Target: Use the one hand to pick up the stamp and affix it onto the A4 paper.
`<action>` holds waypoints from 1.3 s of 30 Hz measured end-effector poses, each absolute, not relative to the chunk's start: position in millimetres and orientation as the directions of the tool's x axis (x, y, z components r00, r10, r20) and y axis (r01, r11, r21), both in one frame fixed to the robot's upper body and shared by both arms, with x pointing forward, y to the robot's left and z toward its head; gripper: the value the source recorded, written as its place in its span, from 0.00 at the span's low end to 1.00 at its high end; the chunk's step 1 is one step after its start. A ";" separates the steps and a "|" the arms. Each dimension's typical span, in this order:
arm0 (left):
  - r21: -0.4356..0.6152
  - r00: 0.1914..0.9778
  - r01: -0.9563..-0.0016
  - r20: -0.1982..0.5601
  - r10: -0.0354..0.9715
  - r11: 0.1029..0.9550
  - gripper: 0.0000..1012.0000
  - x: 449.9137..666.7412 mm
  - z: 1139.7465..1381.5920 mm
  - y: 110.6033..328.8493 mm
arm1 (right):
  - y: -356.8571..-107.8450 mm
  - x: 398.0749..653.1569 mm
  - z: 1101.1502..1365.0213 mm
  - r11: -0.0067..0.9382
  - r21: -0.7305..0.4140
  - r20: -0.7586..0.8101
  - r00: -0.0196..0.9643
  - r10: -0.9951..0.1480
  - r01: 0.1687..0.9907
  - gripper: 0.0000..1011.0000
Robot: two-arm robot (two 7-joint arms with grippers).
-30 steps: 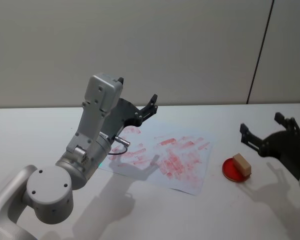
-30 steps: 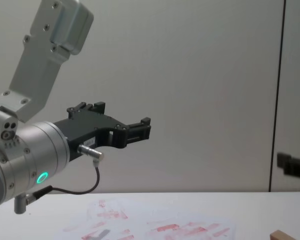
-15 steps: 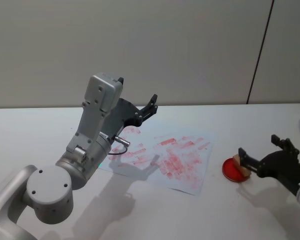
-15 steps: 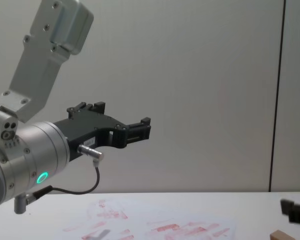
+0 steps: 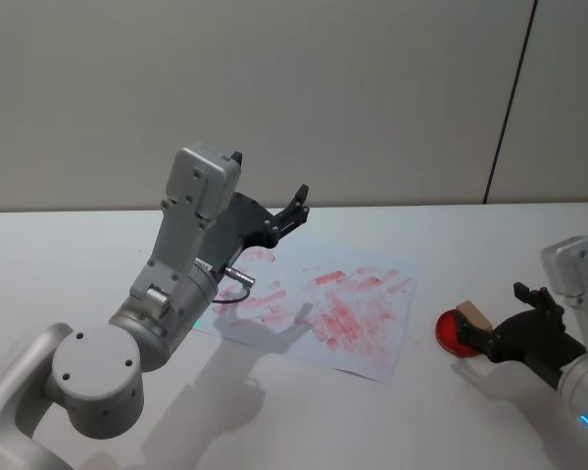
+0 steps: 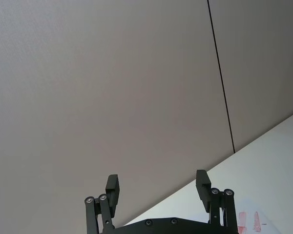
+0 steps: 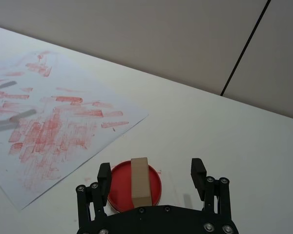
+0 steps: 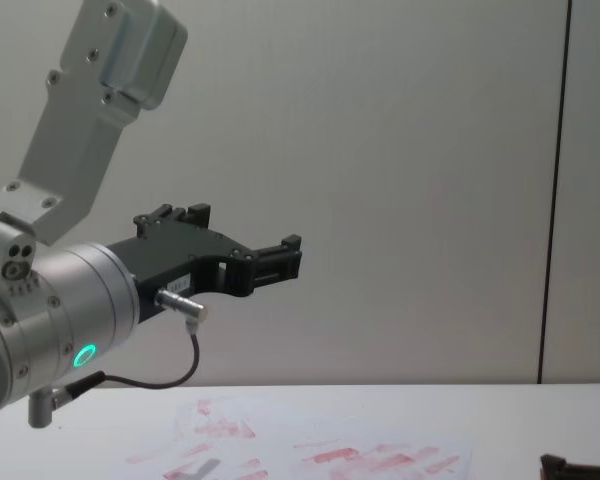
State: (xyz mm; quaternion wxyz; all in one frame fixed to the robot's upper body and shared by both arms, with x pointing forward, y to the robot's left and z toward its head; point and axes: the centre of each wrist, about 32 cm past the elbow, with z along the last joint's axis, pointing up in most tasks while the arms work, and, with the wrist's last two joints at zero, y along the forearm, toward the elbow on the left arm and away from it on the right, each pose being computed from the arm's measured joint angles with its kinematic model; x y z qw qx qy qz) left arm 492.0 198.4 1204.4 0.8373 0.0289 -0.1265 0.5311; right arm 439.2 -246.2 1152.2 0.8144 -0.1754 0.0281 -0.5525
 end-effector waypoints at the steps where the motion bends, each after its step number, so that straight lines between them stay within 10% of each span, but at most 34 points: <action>1: -0.086 0.404 -0.897 0.243 0.882 0.434 0.99 492.0 1204.4 198.4 | -246.2 439.2 1152.2 0.328 -0.317 0.148 0.388 -0.910 0.890 0.99; 26: -0.086 0.404 -0.897 0.242 0.882 0.434 0.99 492.0 1204.4 198.4 | -229.6 457.2 1132.8 0.330 -0.379 0.179 0.419 -0.890 0.865 0.98; 39: -0.086 0.404 -0.897 0.242 0.882 0.434 0.99 492.0 1204.4 198.4 | -225.9 460.1 1129.7 0.334 -0.386 0.184 0.427 -0.886 0.860 0.64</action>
